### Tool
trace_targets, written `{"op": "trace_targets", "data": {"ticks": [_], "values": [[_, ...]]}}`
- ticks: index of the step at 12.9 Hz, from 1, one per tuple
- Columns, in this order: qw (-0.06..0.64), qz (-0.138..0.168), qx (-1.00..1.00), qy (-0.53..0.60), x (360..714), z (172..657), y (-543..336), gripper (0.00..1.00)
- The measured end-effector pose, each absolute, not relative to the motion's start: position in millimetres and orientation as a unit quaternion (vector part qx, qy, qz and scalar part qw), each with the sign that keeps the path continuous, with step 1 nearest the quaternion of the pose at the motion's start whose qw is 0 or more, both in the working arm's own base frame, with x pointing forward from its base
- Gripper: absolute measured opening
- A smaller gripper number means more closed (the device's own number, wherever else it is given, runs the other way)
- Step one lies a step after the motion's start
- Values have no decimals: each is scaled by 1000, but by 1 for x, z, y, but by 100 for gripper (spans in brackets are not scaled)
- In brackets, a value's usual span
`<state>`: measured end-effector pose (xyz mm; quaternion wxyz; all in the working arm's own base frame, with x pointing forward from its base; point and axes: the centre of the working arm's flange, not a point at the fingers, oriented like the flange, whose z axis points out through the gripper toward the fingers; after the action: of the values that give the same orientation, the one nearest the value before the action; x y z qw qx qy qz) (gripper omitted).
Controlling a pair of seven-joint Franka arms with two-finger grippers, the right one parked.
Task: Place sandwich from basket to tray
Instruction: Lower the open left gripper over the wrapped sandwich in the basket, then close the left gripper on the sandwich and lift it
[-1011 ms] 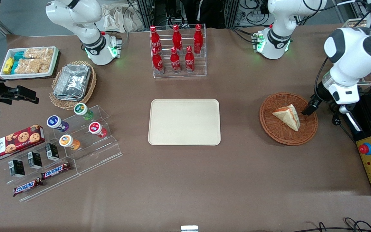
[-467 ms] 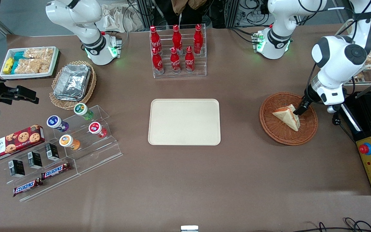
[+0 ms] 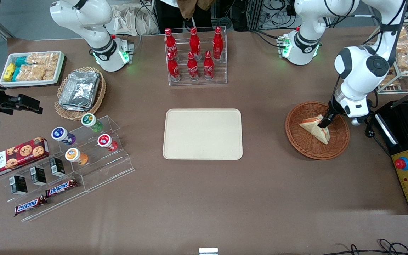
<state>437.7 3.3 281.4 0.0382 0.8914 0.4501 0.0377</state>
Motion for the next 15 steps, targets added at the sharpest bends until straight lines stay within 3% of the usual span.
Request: {"op": "trace_targets", "data": {"ticks": [6, 7, 11, 15], "values": [[36, 43, 893, 446, 433, 255, 0, 100], [35, 41, 895, 443, 433, 250, -3, 83], [36, 42, 894, 444, 433, 248, -6, 41], [41, 47, 908, 414, 437, 254, -34, 33]]}}
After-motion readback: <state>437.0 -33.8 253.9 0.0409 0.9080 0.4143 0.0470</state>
